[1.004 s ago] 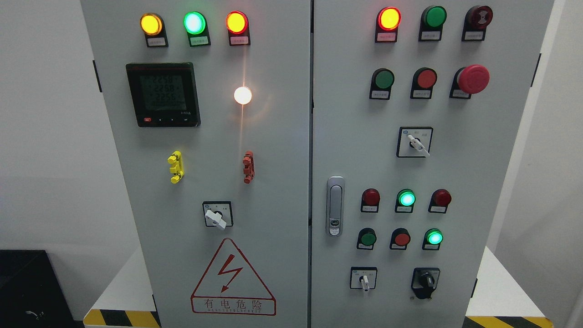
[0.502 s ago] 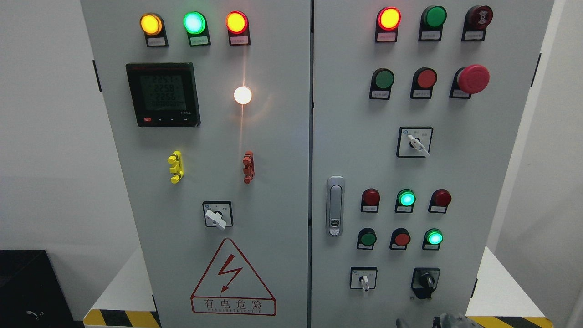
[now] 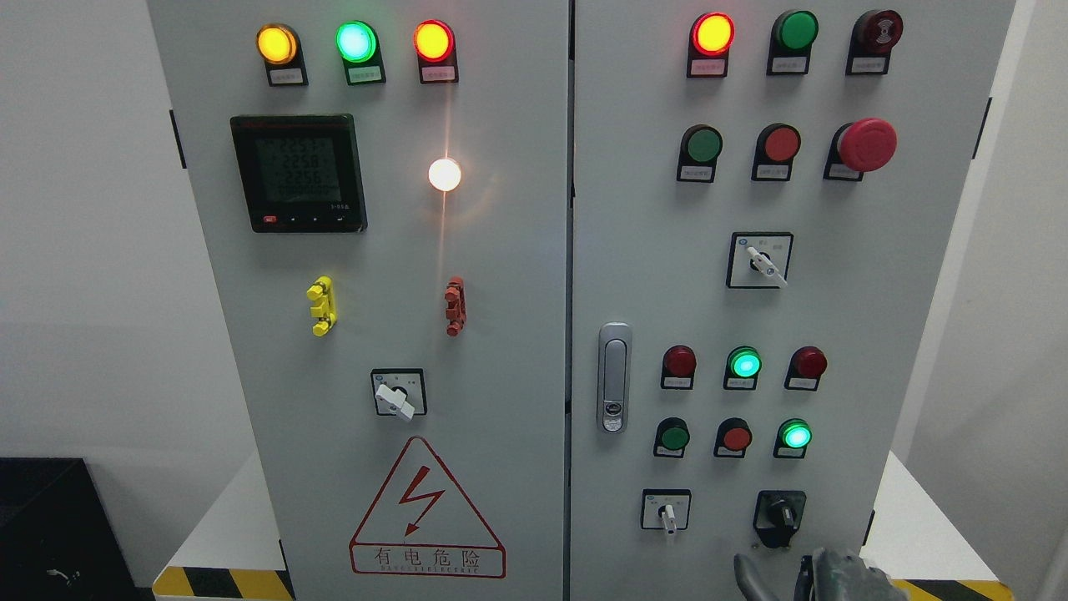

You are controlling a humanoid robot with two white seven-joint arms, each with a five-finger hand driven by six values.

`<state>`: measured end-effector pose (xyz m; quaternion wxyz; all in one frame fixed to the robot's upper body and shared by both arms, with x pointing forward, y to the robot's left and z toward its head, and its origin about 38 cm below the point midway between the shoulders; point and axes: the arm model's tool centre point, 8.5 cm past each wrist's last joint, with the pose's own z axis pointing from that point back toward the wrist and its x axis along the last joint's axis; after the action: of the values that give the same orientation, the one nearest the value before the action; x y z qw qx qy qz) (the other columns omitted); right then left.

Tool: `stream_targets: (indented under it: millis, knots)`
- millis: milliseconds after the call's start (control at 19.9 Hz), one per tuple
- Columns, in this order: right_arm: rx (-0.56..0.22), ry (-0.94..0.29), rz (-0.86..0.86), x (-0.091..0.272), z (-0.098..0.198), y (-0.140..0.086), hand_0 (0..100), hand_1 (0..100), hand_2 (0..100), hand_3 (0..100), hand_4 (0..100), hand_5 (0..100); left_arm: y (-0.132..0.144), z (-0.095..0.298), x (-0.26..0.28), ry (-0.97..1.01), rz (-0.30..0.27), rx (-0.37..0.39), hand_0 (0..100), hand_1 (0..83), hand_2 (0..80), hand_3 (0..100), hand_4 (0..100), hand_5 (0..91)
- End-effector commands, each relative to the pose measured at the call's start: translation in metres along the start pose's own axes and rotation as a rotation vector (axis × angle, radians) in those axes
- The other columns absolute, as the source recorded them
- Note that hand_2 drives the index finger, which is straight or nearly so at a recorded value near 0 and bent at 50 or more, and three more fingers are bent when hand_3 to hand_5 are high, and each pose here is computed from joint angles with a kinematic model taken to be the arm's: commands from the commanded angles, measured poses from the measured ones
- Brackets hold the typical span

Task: Flip black knob to close circuit
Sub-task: 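Reach the right hand up to the black rotary knob at the bottom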

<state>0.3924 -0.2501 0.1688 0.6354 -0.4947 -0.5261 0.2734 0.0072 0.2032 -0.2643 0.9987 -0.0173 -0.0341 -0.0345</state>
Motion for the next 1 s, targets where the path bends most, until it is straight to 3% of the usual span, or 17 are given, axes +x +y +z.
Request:
stream_targets:
  millis: [0, 953]
  knots:
    - [0.028, 0.036, 0.006, -0.004, -0.014, 0.009, 0, 0, 88, 100, 88, 92, 0.000, 0.000, -0.006, -0.002, 0.002, -0.001, 12, 55.6, 0.0, 0, 0, 0.0]
    - [0.015, 0.114, 0.000, -0.028, -0.030, -0.004, 0, 0, 88, 100, 88, 91, -0.001, 0.000, -0.006, -0.002, 0.002, -0.003, 12, 55.6, 0.0, 0, 0, 0.0]
